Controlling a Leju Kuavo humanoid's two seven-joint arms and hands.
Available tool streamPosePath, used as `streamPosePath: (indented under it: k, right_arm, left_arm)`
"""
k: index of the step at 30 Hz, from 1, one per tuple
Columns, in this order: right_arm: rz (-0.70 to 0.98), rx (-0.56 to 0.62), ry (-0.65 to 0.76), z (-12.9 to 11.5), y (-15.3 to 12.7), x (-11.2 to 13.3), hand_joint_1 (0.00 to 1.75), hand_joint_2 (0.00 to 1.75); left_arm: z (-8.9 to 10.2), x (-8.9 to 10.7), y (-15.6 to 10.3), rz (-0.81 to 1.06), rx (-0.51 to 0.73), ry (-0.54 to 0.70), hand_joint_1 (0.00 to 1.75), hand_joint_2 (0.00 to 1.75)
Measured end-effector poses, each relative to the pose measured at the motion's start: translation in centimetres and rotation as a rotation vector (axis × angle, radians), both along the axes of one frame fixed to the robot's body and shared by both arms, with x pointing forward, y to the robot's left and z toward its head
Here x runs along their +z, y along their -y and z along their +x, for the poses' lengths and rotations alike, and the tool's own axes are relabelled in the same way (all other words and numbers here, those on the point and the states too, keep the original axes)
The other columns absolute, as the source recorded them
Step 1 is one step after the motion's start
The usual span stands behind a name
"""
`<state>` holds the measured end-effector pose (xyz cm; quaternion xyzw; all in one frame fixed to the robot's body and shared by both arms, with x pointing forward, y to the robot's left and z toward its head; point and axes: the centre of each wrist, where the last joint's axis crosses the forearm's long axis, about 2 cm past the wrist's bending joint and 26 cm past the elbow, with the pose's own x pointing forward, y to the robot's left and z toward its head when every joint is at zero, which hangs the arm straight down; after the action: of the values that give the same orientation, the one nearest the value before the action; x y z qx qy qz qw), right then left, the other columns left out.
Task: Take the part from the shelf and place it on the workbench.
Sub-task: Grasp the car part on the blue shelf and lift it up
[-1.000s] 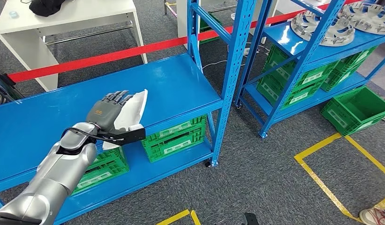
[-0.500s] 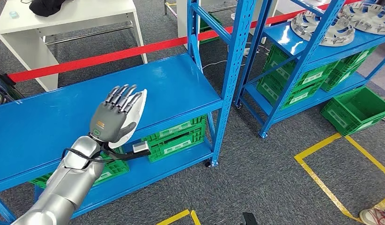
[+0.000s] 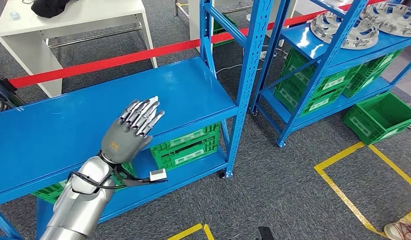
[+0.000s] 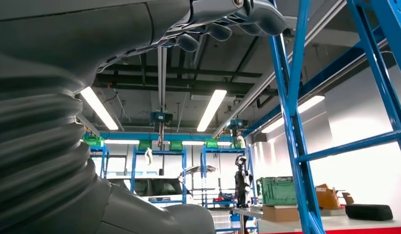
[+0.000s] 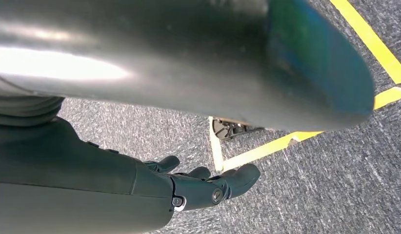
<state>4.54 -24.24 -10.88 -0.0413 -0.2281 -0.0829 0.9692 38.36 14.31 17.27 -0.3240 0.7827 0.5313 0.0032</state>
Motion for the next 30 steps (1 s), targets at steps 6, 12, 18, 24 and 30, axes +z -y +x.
streamPosePath:
  k: [6, 12, 18, 24, 30]
  right_arm:
    - [0.007, -0.003, 0.005, 0.0, 0.0, 0.0, 0.0, 0.0]
    - [0.013, -0.004, 0.003, 0.0, 0.0, 0.0, 0.0, 0.0]
    - [0.014, -0.01, 0.003, 0.0, 0.1, 0.0, 0.0, 0.0]
    - [0.011, -0.04, -0.003, -0.1, 0.1, 0.0, 0.0, 0.0]
    - [0.003, -0.061, -0.013, -0.2, 0.2, 0.0, 0.0, 0.0]
  left_arm:
    - [0.9, -0.4, -0.3, -0.035, 0.074, -0.107, 0.0, 1.75]
    - [2.1, -0.9, -0.7, 0.002, 0.091, -0.435, 0.0, 1.75]
    - [2.9, -1.1, -1.4, 0.115, 0.066, -0.759, 0.0, 1.75]
    - [4.1, -0.2, -2.7, 0.239, -0.019, -0.993, 0.0, 1.75]
    - [4.6, 1.2, -2.7, 0.201, -0.068, -0.961, 0.0, 1.75]
